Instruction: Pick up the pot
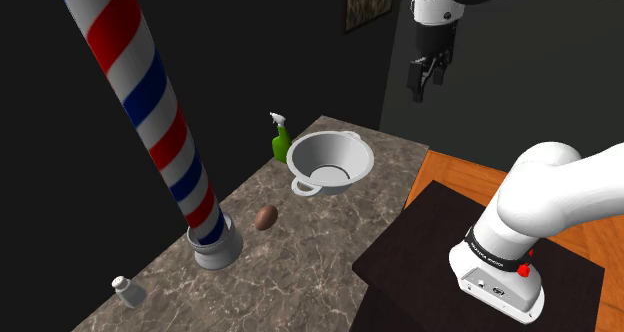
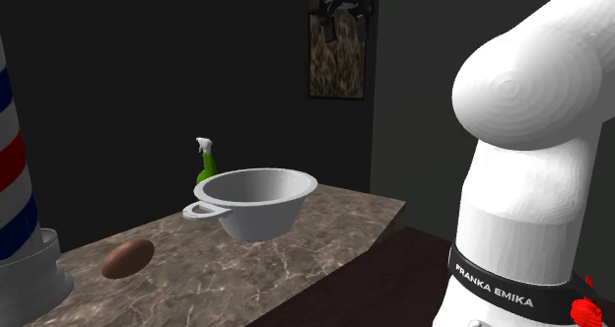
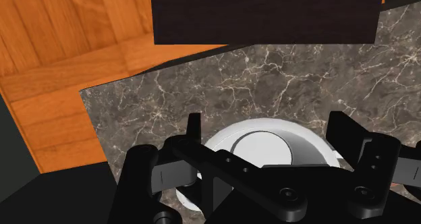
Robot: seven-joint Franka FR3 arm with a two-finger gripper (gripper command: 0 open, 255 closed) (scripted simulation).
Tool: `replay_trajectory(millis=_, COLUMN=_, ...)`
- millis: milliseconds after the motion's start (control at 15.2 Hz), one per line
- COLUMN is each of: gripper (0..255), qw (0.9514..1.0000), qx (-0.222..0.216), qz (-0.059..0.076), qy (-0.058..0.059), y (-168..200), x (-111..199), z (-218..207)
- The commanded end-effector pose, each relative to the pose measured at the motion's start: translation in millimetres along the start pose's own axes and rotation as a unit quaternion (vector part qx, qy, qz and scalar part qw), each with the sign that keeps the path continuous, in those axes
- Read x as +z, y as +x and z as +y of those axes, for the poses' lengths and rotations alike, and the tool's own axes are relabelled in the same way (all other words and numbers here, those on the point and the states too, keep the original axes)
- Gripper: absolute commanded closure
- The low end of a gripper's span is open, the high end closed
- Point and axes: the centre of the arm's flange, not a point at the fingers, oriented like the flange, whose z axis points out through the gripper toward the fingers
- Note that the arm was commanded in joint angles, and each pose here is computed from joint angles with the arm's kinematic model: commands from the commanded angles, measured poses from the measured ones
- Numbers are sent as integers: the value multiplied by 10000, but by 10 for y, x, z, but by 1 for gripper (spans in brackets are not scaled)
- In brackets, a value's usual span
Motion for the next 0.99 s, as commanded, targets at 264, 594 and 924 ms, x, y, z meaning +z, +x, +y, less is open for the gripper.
replay_trajectory(millis=264, gripper=0, qw=9999, qx=135, qz=-5, qy=-21, y=338, x=282, z=-299)
replay_trajectory(millis=594, gripper=0, qw=9995, qx=304, qz=-11, qy=-47, y=772, x=638, z=-658)
replay_trajectory(millis=924, gripper=0, qw=9989, qx=473, qz=-16, qy=-73, y=1216, x=995, z=-1001)
